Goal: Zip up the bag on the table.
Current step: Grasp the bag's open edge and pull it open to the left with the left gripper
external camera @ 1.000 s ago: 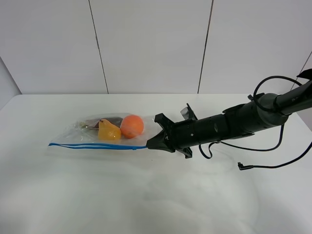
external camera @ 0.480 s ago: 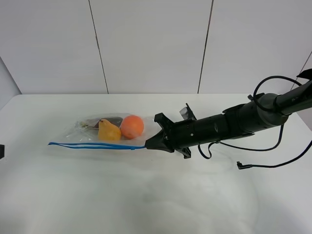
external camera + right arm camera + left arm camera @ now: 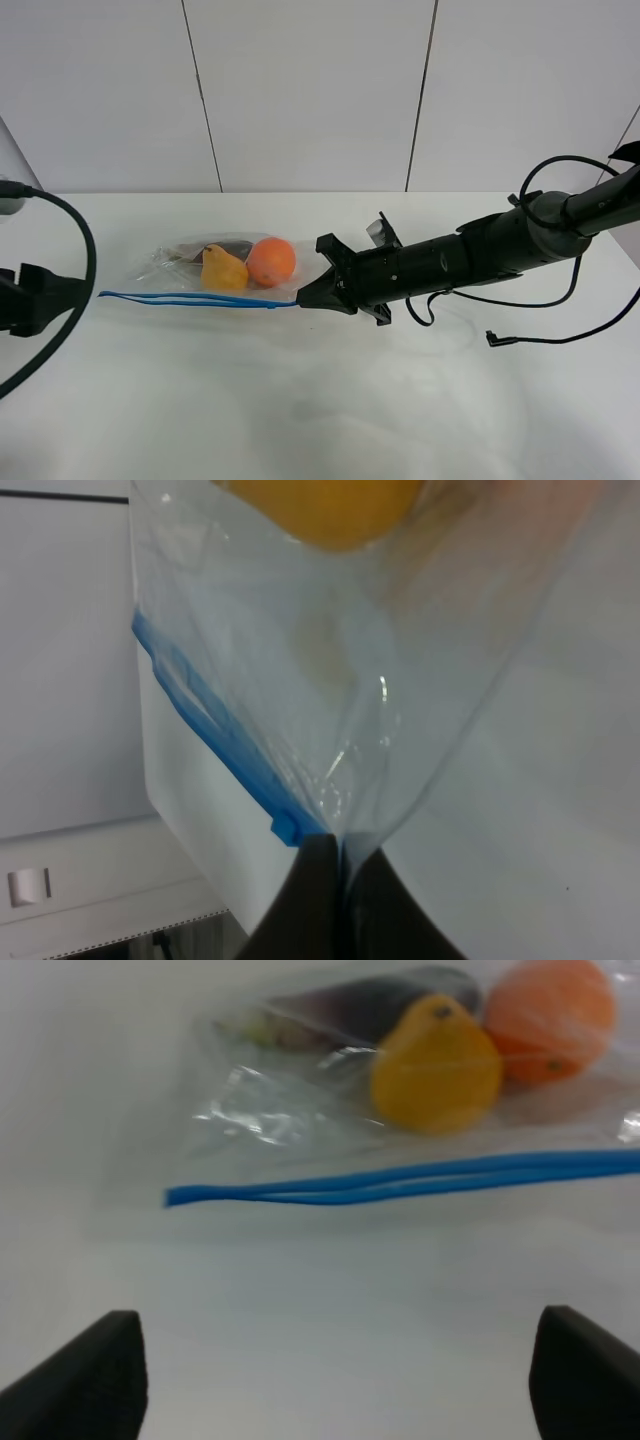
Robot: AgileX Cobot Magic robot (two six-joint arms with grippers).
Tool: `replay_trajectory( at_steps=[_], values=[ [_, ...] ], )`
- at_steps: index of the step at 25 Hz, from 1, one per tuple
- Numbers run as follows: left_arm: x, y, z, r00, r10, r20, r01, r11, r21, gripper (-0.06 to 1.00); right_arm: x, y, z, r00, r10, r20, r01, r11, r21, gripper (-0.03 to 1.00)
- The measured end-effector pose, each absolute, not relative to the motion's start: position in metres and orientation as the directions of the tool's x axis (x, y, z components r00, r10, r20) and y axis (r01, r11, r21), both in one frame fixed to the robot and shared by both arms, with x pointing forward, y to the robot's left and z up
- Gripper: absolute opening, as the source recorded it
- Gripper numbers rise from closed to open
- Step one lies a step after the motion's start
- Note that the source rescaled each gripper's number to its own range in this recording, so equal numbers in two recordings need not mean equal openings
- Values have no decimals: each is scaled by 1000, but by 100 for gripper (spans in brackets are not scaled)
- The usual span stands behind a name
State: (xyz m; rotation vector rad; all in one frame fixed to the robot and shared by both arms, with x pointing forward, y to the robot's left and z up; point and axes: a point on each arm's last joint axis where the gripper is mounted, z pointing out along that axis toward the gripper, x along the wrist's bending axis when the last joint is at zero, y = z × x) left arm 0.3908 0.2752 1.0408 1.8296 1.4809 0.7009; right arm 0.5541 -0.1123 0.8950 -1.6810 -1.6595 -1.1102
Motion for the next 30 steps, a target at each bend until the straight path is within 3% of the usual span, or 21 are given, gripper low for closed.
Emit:
replay_trajectory(
  at_steps=[11,16,24,30],
  values=[
    [365,208,1039,631,776,-7,498,-398,771,100,554,-112,895,-93,549,831,978,-105,178,0],
    [354,192,1040,778,615,126,311,-551,774,100,554,-112,895,-93,549,831,978,-105,178,0],
    [361,184,1048,793,488,364,30,-628,778,100,554,-112,895,-93,549,831,978,-105,178,0],
    [388,161,1019,806,470,358,67,-675,735,100,554,-112,895,-93,549,831,978,-105,178,0]
  ],
)
